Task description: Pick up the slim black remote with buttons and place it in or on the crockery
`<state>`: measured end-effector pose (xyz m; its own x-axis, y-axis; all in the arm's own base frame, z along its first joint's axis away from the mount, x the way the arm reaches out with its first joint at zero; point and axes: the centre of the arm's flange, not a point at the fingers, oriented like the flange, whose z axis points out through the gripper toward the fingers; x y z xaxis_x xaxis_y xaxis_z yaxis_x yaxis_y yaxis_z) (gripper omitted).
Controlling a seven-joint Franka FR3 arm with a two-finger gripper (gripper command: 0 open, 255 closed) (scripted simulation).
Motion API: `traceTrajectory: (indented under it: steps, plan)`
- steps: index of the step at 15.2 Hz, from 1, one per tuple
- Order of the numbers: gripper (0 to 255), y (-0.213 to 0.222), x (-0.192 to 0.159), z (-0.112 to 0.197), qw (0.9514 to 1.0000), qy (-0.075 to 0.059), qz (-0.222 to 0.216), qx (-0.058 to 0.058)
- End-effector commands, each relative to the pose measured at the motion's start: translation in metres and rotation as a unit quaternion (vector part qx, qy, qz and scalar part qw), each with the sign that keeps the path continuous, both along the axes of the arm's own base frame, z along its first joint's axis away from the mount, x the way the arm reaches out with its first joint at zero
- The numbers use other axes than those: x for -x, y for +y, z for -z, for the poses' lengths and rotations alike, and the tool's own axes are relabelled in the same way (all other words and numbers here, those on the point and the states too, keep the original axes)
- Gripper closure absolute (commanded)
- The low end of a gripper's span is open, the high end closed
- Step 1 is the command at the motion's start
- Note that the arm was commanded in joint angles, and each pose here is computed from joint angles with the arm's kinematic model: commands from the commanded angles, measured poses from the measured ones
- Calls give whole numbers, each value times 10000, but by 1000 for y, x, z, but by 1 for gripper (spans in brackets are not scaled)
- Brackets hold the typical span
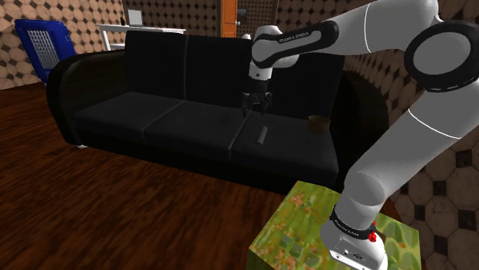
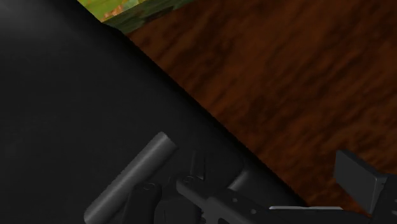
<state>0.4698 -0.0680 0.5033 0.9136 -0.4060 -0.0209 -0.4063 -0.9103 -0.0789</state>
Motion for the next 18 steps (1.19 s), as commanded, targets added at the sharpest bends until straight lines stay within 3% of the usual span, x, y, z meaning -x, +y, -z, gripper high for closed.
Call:
traceTrajectory:
  steps: [1, 5, 9, 12, 17, 18]
  plan:
    - [0, -21, -14, 16, 9990, 92, 428, -60]
    - [0, -63, -37, 48, 9916, 275, 1249, -182]
    - [0, -107, -51, 81, 9770, 456, 2061, -303]
    - [0, -141, -56, 107, 9614, 589, 2661, -392]
    - [0, -196, -53, 151, 9266, 806, 3634, -536]
    - [0, -202, -52, 156, 9223, 828, 3734, -551]
